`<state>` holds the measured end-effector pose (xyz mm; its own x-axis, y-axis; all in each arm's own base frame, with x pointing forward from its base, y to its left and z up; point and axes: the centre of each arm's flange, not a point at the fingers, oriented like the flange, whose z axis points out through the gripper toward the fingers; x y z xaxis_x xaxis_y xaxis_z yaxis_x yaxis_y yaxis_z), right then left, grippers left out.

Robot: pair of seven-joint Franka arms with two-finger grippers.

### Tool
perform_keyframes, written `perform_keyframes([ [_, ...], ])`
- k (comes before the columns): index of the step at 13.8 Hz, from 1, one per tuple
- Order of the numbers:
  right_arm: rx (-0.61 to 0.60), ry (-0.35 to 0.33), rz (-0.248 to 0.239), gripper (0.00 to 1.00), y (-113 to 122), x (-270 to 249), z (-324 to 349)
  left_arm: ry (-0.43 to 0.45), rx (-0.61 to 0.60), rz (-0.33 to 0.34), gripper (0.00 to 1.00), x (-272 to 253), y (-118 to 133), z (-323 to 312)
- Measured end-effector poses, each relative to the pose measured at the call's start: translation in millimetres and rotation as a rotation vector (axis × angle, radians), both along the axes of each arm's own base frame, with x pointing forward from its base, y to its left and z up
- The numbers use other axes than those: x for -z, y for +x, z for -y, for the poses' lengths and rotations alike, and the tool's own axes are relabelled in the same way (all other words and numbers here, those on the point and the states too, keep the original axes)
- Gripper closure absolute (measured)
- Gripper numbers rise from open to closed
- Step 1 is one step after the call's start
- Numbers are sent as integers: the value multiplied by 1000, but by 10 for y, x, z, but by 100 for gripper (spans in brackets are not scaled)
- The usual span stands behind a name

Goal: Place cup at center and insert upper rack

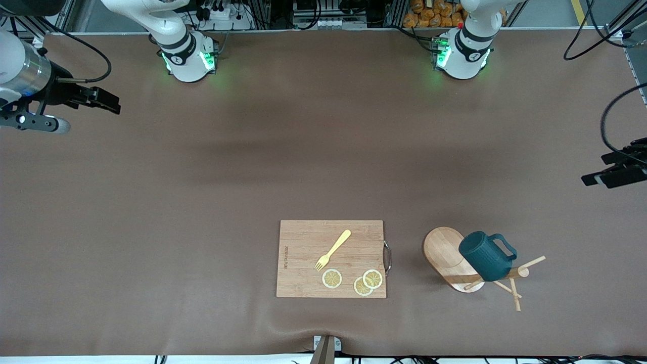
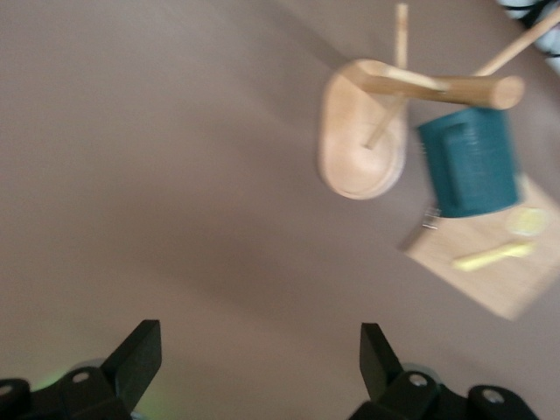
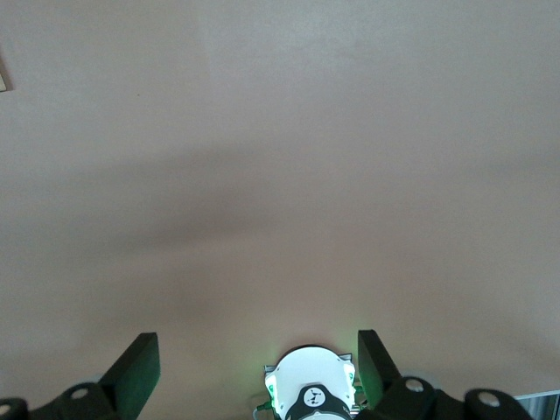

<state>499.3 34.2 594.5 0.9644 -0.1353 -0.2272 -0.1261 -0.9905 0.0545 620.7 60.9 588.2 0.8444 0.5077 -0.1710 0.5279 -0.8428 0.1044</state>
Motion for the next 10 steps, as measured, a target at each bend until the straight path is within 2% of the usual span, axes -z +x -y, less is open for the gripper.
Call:
perform_keyframes([
  [1,0,0,0,0,0,0,0,73,37,7,0,-80,-36,136],
  [3,0,0,1,0,1,-1,0,152,73,10,0,-156,-113,270],
  [5,0,0,2,0,2,-1,0,177,84,23,0,-174,-176,269],
  [8,0,0,4,0,5,-2,0,192,111,99,0,-147,-182,234],
  [10,0,0,7,0,8,-4,1,195,142,117,0,-123,-176,168],
])
